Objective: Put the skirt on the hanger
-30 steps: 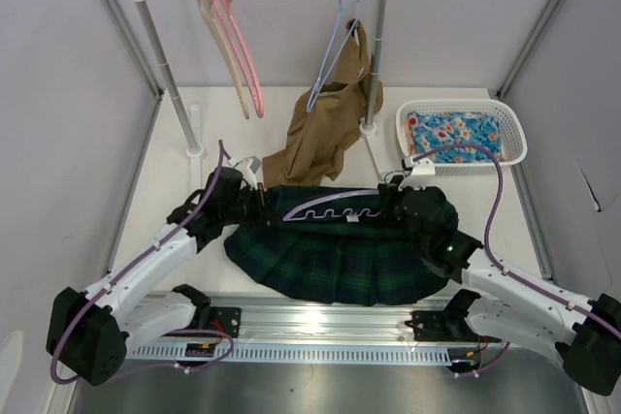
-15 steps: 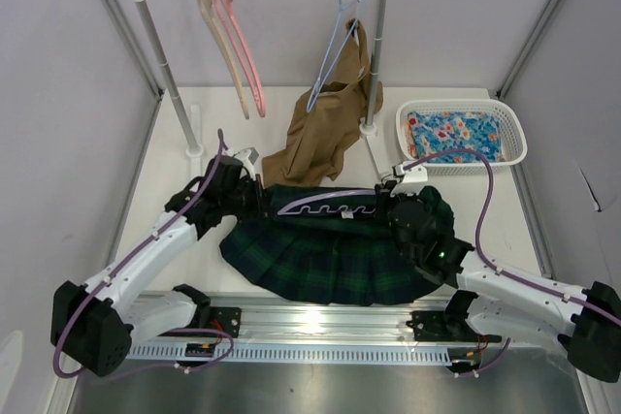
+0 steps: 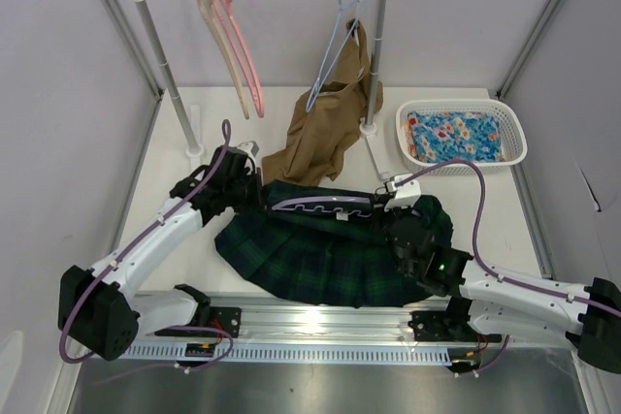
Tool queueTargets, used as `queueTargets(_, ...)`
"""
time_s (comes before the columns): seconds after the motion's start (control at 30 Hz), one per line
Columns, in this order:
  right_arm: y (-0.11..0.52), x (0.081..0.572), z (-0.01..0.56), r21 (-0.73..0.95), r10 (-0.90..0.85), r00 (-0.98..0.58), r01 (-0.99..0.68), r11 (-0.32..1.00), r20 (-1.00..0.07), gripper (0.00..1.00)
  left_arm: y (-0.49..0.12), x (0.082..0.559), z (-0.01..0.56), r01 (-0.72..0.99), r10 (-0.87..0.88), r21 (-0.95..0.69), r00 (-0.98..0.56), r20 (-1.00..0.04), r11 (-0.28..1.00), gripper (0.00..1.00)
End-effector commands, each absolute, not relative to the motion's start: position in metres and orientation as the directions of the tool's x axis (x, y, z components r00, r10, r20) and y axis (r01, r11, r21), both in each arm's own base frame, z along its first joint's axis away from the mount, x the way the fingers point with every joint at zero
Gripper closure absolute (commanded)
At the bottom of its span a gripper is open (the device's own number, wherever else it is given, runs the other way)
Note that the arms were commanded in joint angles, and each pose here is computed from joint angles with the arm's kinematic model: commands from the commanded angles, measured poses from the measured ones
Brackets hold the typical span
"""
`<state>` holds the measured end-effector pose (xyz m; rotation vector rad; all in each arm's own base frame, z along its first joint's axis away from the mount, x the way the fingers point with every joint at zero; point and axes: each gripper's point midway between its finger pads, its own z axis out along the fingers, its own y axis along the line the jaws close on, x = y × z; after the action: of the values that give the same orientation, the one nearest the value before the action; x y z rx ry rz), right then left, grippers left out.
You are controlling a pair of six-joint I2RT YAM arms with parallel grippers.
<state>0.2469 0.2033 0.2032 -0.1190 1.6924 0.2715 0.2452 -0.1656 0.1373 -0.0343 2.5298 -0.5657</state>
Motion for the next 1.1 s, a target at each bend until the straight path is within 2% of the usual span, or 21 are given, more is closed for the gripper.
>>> queueTargets(0.0,0.188,0.239,0.173,-0.102,-0.147,-0.176,-0.244,0.964,-0.973,1.0,-0.173,0.275,0.177,0.145,-0.159,-0.417,-0.775,-0.612,0.897,1.0)
queueTargets(0.4,0.207,0.227,0.15,-0.233,-0.297,-0.205,-0.286,0.93,-0.933,1.0,-0.159,0.284,0.171,0.132,-0.102,-0.314,-0.77,-0.63,0.94,1.0)
queueTargets(0.57,0.21,0.225,0.151,-0.224,-0.286,-0.204,-0.282,0.933,-0.936,1.0,-0.159,0.288,0.174,0.145,-0.088,-0.302,-0.764,-0.639,0.942,1.0)
queueTargets(0.77,0.207,0.235,0.161,-0.263,-0.295,-0.206,-0.17,0.95,-0.933,1.0,-0.172,0.279,0.185,0.187,-0.092,-0.362,-0.771,-0.63,0.913,1.0)
queueTargets(1.07,0.186,0.251,0.192,-0.264,-0.255,-0.161,0.039,0.964,-0.953,1.0,-0.173,0.266,0.197,0.226,-0.048,-0.363,-0.789,-0.612,0.904,1.0)
